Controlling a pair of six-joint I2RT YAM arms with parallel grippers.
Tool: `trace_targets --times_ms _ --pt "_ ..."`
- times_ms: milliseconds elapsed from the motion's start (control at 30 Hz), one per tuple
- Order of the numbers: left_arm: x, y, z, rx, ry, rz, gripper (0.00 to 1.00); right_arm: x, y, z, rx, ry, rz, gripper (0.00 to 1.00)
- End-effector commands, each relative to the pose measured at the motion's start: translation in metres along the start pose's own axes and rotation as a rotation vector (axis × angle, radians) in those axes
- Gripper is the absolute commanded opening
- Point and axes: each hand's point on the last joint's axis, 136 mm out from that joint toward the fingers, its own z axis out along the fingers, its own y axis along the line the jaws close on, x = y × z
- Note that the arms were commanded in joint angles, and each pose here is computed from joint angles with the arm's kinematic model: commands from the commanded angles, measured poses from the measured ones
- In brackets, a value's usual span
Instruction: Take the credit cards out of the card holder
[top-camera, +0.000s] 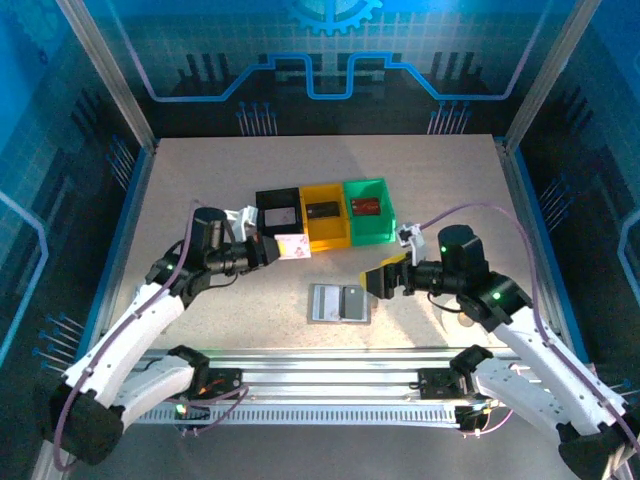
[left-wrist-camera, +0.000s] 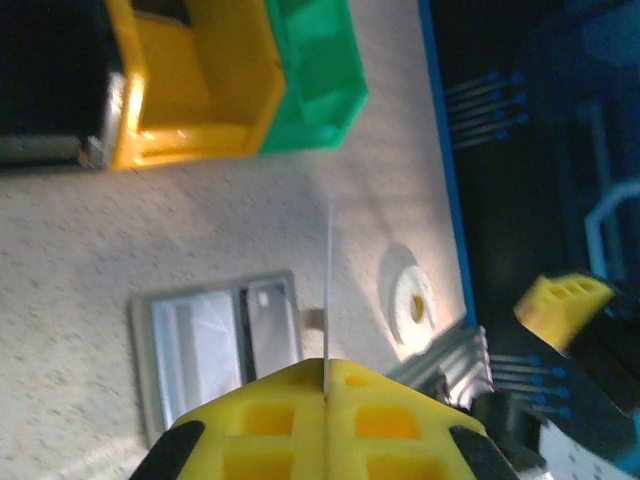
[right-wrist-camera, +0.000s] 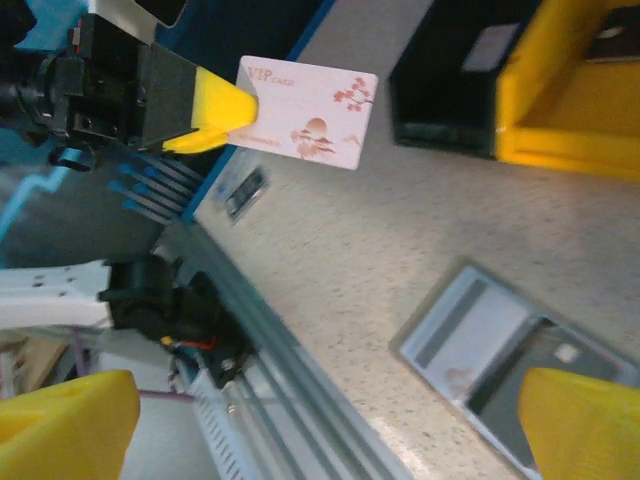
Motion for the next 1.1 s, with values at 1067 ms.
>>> trace_targets --times_ms 1067 --pt "-0.124 0.123 0.089 -0.413 0.044 0.003 0.00 0.019 -0.055 -0.095 0.512 -0.096 -0.121 1.00"
